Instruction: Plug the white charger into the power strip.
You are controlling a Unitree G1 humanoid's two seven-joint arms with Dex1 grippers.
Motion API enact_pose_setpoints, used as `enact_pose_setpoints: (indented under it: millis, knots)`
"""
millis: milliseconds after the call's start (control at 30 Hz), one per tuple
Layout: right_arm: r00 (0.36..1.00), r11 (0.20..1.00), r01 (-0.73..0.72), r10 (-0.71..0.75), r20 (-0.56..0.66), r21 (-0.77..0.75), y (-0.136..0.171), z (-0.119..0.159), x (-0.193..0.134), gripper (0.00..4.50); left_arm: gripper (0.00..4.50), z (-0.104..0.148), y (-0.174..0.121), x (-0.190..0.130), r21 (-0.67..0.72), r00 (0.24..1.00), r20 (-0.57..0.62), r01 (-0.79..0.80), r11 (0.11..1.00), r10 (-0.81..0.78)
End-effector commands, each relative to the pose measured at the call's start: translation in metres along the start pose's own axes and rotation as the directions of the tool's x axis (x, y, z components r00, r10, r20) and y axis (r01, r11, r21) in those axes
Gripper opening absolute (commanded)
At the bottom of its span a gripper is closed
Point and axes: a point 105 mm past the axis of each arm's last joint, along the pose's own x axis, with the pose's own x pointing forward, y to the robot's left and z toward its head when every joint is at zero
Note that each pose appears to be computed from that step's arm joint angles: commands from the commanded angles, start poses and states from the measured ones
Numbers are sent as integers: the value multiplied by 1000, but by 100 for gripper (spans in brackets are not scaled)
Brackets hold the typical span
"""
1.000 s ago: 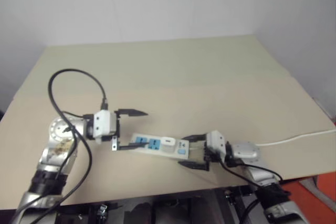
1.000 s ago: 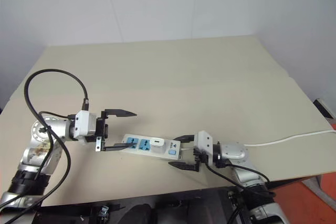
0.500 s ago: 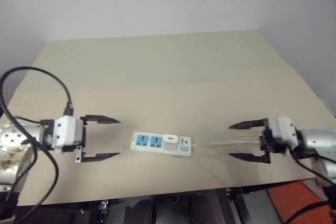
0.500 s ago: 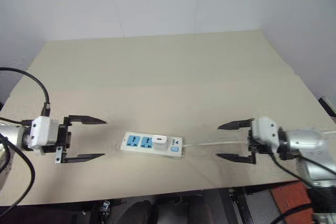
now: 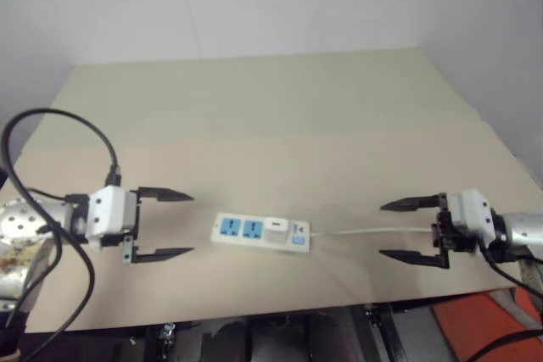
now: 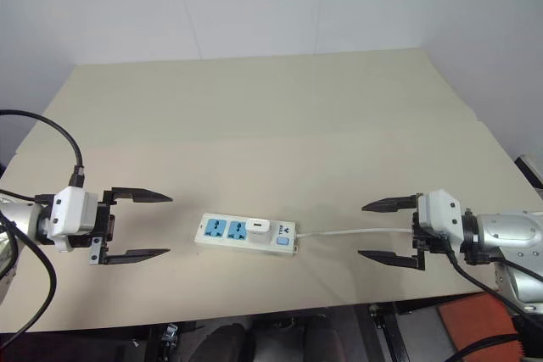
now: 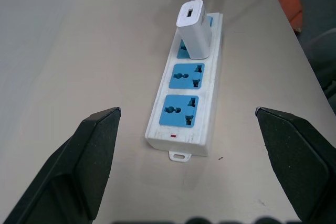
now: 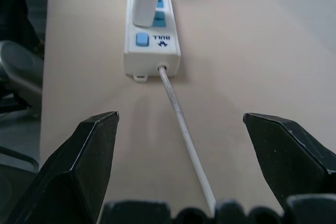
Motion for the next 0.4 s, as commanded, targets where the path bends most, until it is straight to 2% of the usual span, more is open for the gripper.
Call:
enact_pose_setpoints:
  millis: [33, 400]
  knots:
    - [1000, 999, 27, -27, 8, -47, -2, 10, -6, 445, 450, 7, 4, -1, 36, 1000, -2, 1, 999, -1]
    - [999, 998, 46, -47, -10, -45, 4, 5, -5, 445, 450, 8, 8, 3, 32, 1000, 3, 14, 999, -14]
